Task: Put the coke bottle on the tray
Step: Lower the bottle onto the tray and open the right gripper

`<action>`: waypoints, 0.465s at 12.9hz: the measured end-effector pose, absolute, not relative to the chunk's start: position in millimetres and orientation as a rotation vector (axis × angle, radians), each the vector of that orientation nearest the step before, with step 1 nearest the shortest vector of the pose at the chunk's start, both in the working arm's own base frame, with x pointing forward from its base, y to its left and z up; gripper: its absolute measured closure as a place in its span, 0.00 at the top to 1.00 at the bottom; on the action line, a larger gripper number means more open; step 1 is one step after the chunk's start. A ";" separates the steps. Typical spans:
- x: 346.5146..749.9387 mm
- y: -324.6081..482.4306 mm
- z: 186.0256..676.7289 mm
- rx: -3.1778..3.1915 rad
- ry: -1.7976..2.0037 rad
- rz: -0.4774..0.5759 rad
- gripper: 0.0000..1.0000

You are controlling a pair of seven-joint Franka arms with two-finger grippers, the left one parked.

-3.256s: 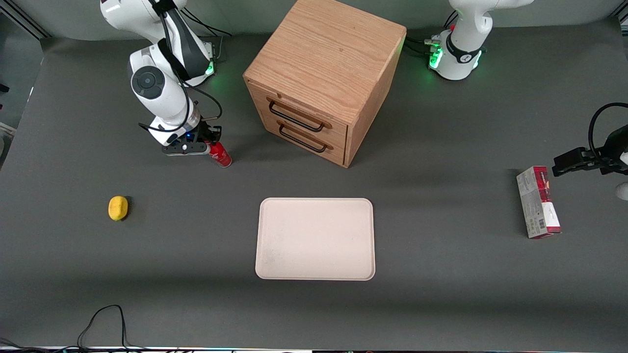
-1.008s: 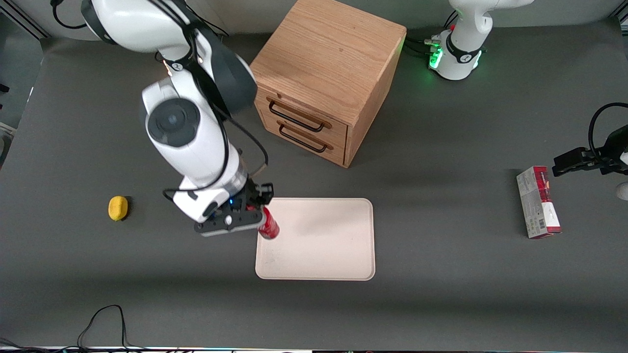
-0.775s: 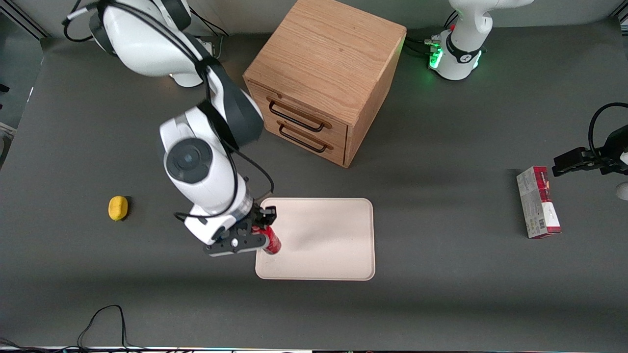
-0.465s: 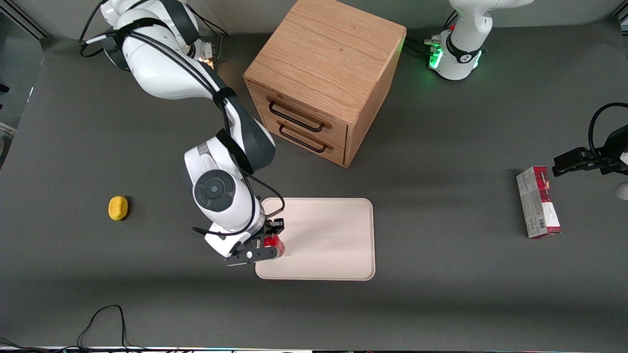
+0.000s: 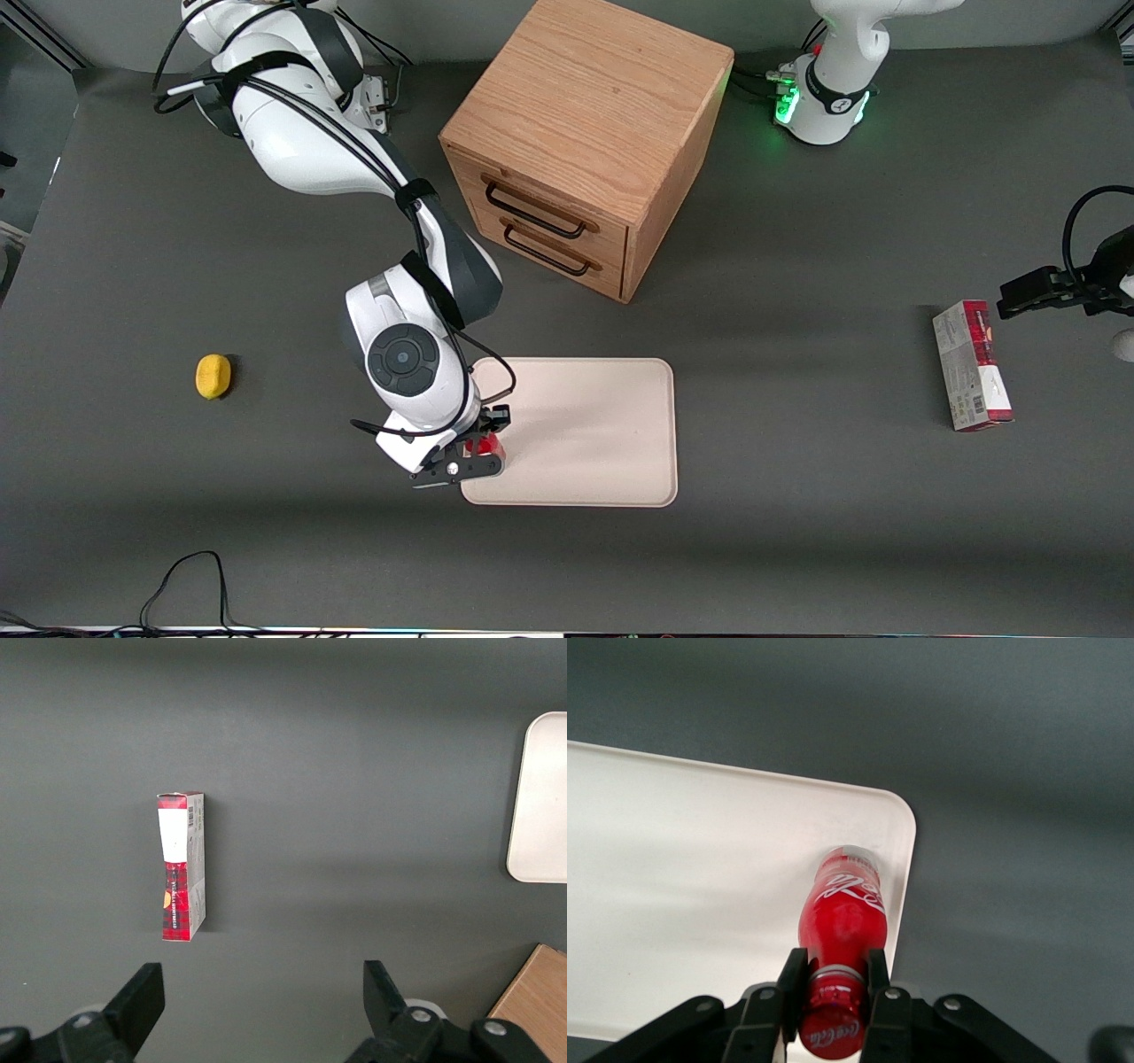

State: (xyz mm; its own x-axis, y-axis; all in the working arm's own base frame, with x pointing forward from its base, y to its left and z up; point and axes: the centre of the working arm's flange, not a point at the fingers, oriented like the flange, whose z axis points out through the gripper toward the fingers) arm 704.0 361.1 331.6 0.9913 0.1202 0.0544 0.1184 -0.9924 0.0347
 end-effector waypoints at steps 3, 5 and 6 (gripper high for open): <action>704.8 361.6 325.4 3.104 0.187 0.088 0.32; 705.3 361.8 323.9 3.105 0.187 0.092 0.32; 705.6 361.7 323.9 3.105 0.187 0.096 0.37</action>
State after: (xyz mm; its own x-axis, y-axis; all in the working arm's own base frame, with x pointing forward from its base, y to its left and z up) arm 705.6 361.7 323.9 0.9909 0.1209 0.0601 0.1190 -0.9923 0.0331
